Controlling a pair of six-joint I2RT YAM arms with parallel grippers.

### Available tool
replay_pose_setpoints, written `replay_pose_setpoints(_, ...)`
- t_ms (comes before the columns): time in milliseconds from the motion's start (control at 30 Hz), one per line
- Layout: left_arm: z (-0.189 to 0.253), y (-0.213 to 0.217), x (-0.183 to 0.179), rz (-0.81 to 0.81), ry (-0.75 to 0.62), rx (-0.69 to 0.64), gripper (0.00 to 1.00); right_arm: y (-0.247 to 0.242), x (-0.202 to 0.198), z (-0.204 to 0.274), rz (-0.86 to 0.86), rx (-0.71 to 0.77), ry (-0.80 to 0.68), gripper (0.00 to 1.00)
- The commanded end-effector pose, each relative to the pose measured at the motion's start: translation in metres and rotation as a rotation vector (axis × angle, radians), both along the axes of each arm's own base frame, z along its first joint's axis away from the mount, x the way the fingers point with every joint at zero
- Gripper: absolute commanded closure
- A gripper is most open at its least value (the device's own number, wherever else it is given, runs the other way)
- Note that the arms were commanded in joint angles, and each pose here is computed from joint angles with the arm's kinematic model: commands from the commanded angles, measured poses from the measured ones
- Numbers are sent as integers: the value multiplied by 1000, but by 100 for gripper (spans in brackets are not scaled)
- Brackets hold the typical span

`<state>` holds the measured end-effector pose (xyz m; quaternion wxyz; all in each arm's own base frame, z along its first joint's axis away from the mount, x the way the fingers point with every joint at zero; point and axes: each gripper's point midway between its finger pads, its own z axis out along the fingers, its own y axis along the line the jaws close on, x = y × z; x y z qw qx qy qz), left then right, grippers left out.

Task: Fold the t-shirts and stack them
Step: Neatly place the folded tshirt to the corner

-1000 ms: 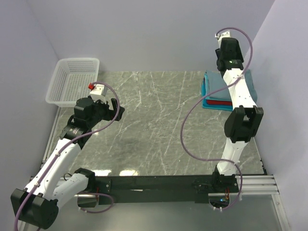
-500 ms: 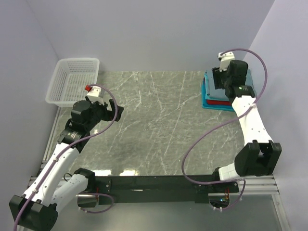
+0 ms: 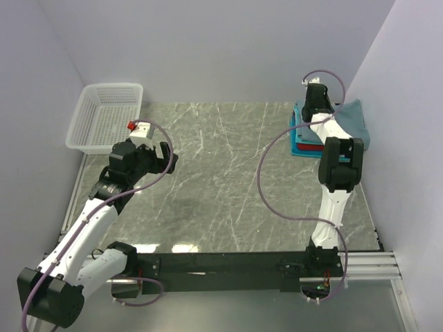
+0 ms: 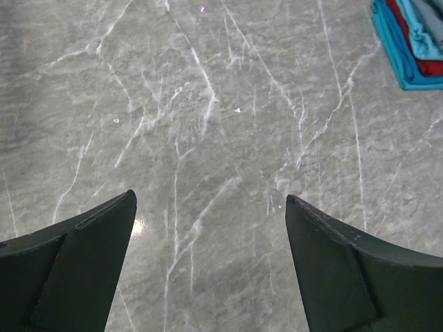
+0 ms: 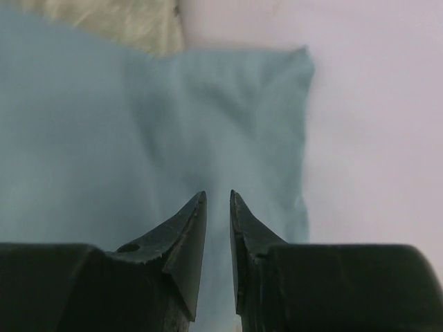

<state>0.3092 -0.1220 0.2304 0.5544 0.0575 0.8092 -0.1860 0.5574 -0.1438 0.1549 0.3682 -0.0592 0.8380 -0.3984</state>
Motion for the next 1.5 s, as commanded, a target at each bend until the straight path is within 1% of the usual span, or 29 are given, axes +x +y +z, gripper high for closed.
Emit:
replay_pose_setpoints(0, -3, 2, 7, 14, -10, 29, 6, -37, 21, 82, -108, -136, -211, 73)
replay_pose_setpoints(33, -4, 3, 8, 17, -7, 33, 6, -40, 28, 70, -110, -141, -197, 73)
replay_pose_setpoints(233, -11, 5, 10, 29, 12, 45, 6, -67, 40, 73, -138, -163, -234, 75)
replay_pose_setpoints(367, -15, 3, 11, 22, 25, 45, 6, -88, 44, 61, -155, -178, -195, 79)
replay_pose_setpoints(700, -23, 1, 12, 19, 50, 47, 7, -114, 51, 22, -166, -220, -118, 80)
replay_pose_setpoints(800, -24, 1, 13, 18, 54, 46, 7, -124, 53, 18, -174, -224, -109, 80)
replay_pose_setpoints(1067, -27, 0, 13, 18, 64, 45, 7, -136, 58, -3, -173, -238, -61, 80)
replay_pose_setpoints(1333, -26, 0, 14, 20, 65, 44, 7, -137, 57, -29, -135, -189, -4, 79)
replay_pose_setpoints(1467, -26, 0, 14, 19, 64, 42, 7, -136, 56, -32, -126, -175, 8, 79)
